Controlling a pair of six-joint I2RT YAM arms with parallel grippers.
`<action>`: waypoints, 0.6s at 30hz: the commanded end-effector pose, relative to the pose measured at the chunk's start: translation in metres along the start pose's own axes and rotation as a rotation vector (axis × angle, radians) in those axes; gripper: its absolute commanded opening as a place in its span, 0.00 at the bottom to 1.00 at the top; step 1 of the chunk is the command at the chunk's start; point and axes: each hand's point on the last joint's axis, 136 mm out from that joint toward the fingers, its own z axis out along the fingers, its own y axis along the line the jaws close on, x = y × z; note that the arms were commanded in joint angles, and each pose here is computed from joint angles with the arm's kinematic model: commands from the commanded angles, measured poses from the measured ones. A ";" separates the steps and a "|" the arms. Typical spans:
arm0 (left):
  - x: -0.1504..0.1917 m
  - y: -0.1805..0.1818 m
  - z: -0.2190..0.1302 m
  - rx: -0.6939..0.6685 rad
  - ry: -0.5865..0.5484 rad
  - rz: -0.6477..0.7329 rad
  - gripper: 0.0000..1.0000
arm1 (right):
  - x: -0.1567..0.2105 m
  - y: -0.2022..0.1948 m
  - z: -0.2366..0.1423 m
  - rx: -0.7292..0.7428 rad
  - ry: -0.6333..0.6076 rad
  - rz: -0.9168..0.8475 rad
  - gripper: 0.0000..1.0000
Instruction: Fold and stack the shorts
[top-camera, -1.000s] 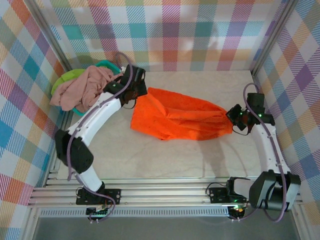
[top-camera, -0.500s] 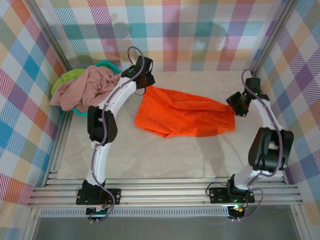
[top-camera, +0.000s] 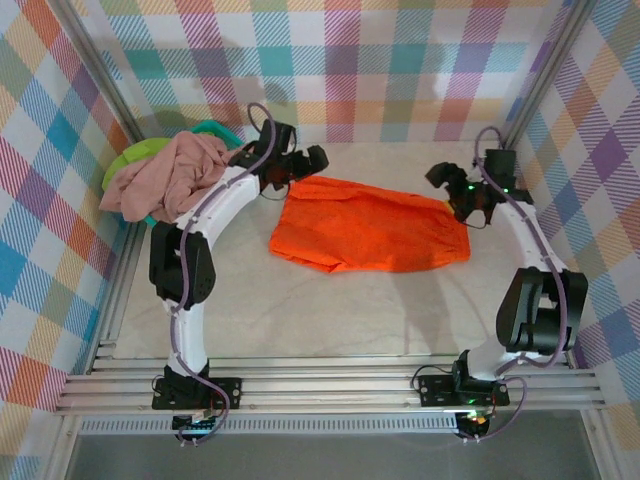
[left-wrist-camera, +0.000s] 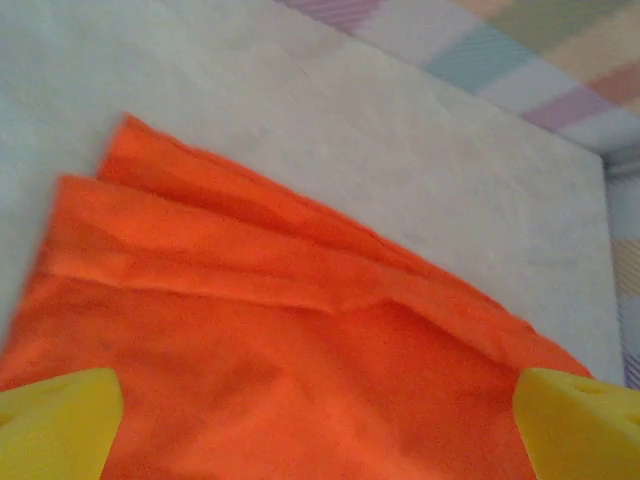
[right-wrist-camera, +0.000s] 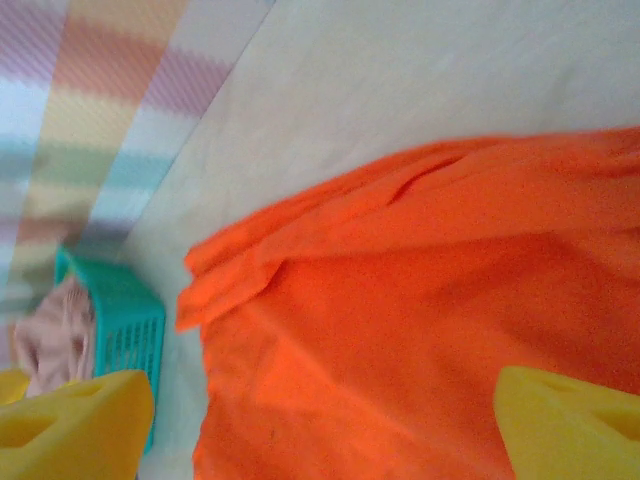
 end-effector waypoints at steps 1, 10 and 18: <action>0.033 -0.003 0.030 0.054 0.059 -0.018 1.00 | 0.019 0.013 0.028 -0.056 0.118 -0.061 0.89; 0.044 0.034 0.094 -0.009 0.105 -0.058 1.00 | 0.031 -0.039 0.062 0.094 0.166 -0.048 0.90; 0.020 0.040 0.126 -0.012 0.063 -0.059 1.00 | 0.049 -0.074 0.082 0.162 0.223 -0.022 0.90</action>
